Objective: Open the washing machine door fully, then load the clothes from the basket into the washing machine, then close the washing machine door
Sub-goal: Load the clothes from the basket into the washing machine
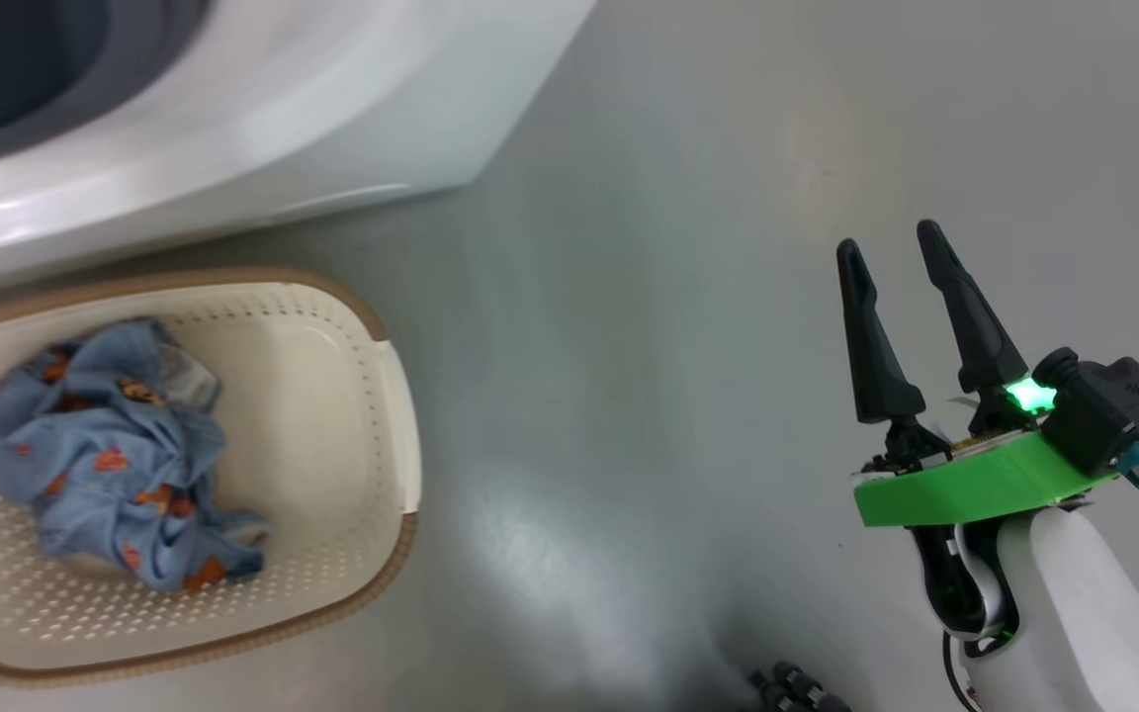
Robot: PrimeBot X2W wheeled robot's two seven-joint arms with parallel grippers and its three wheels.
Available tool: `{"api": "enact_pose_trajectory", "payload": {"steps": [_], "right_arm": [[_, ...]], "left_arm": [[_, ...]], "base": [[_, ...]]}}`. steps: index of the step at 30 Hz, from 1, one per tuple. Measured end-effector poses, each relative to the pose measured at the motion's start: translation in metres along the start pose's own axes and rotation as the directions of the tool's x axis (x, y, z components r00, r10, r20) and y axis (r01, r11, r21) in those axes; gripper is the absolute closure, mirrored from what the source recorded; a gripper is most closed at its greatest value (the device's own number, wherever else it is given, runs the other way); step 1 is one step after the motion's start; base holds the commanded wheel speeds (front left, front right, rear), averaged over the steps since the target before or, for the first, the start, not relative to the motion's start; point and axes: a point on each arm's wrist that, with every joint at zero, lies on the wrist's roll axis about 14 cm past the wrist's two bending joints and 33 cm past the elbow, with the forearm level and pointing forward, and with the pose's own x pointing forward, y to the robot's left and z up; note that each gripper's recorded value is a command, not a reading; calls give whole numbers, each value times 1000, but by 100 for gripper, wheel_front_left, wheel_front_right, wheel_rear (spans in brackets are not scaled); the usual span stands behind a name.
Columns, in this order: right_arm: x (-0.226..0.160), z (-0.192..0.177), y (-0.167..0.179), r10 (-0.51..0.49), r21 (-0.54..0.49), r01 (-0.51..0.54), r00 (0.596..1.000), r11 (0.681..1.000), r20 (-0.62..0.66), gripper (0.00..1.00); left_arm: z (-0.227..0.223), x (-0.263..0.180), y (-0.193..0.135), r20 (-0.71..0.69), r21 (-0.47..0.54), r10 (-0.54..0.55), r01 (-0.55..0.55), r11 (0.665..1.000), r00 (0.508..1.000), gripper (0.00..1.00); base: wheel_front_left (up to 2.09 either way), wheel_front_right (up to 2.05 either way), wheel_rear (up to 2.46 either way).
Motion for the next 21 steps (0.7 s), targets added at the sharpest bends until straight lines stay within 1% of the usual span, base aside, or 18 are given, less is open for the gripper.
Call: {"api": "enact_pose_trajectory", "payload": {"steps": [2, 3, 4, 6, 7, 8, 9, 11, 14, 15, 16, 21], "right_arm": [[1, -3, -2, -13, 3, 13, 1000, 1000, -4, 0], [0, -4, -4, -21, 2, 21, 1000, 1000, -9, 0], [-1, -5, -6, -28, 0, 28, 1000, 1000, -13, 0], [-2, -7, -11, -42, -6, 42, 999, 999, -21, 0], [-3, -8, -12, -46, -8, 46, 999, 999, -24, 0], [-4, -9, -13, -48, -9, 48, 998, 999, -27, 0], [-4, -9, -13, -47, -8, 47, 998, 999, -28, 0], [-2, -7, -10, -39, -5, 39, 999, 999, -23, 0], [-1, -5, -8, -33, -1, 33, 999, 999, -17, 0], [-1, -5, -8, -33, -1, 33, 999, 999, -17, 0], [-2, -4, -7, -31, 2, 31, 999, 1000, -14, 0], [-3, 4, -5, -23, 4, 23, 1000, 1000, 2, 0]], "left_arm": [[16, 9, -3, 79, -10, -7, 8, 1000, 997, 100], [17, 11, -4, 97, -16, -5, 7, 1000, 995, 100], [14, 12, -4, 100, -25, 0, 3, 1000, 995, 100], [-12, 7, -4, 48, -33, 9, -7, 999, 999, 100], [-31, 3, -2, 0, -39, 21, -21, 999, 1000, 84], [-48, -3, -2, -49, -38, 31, -33, 999, 998, 28], [-65, -9, 0, -104, -40, 42, -47, 998, 994, 0], [-89, -19, 3, -203, -42, 62, -72, 997, 977, 0], [-106, -28, 11, -325, -19, 102, -115, 993, 940, 0], [-106, -28, 11, -325, -19, 102, -115, 993, 940, 0], [-105, -29, 15, -359, 7, 114, -120, 993, 926, 0], [-96, -32, 16, -379, 9, 124, -130, 991, 917, 0]], "base": [[0, 0, 0], [0, 0, 0], [0, 0, 0], [0, 0, 0], [0, 0, 0], [0, 0, 0], [0, 0, 0], [0, 0, 0], [0, 0, 0], [0, 0, 0], [0, 0, 0], [0, 0, 0]]}}
